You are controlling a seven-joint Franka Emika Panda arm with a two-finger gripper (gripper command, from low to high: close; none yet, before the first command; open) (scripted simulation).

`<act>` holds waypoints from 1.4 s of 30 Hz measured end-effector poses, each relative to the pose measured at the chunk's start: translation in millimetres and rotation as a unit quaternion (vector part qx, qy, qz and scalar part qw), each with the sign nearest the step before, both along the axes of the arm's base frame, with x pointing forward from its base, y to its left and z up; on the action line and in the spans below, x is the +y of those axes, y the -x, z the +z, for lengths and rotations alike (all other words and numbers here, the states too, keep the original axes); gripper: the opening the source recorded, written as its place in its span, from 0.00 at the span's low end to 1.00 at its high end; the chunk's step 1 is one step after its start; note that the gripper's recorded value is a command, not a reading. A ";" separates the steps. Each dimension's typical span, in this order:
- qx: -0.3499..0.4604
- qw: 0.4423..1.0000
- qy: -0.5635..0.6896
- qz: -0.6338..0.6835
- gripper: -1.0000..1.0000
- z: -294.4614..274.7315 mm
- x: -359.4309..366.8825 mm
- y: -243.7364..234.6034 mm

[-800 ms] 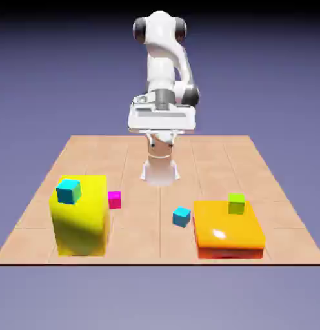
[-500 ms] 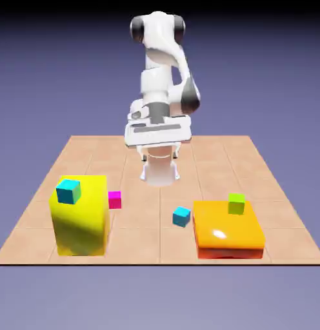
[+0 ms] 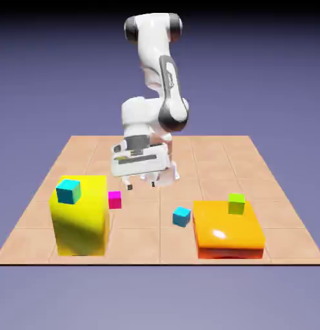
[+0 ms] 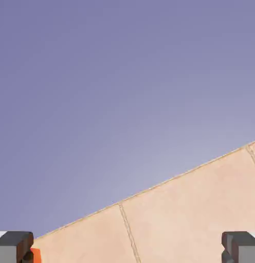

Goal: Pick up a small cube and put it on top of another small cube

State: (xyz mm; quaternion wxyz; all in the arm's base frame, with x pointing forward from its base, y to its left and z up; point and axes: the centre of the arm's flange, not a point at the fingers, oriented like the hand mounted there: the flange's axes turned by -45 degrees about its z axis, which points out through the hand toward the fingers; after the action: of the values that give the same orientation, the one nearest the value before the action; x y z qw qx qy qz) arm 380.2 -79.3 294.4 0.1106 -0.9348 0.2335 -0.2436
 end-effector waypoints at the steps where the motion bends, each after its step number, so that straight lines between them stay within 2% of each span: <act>1: 0.007 1.000 -0.003 -0.011 0.50 -6.8 -3.3 3.6; 20: 0.118 0.963 0.008 -0.241 0.50 -96.9 -44.4 97.1; 32: 0.148 0.910 0.054 -0.384 0.50 -112.8 -48.3 150.9; 42: 0.138 0.857 0.086 -0.489 0.50 -109.6 -47.3 174.5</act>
State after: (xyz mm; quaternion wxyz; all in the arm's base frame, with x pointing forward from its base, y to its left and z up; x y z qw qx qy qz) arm 205.7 -126.5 184.8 -0.1367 -0.7298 0.6519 -0.1537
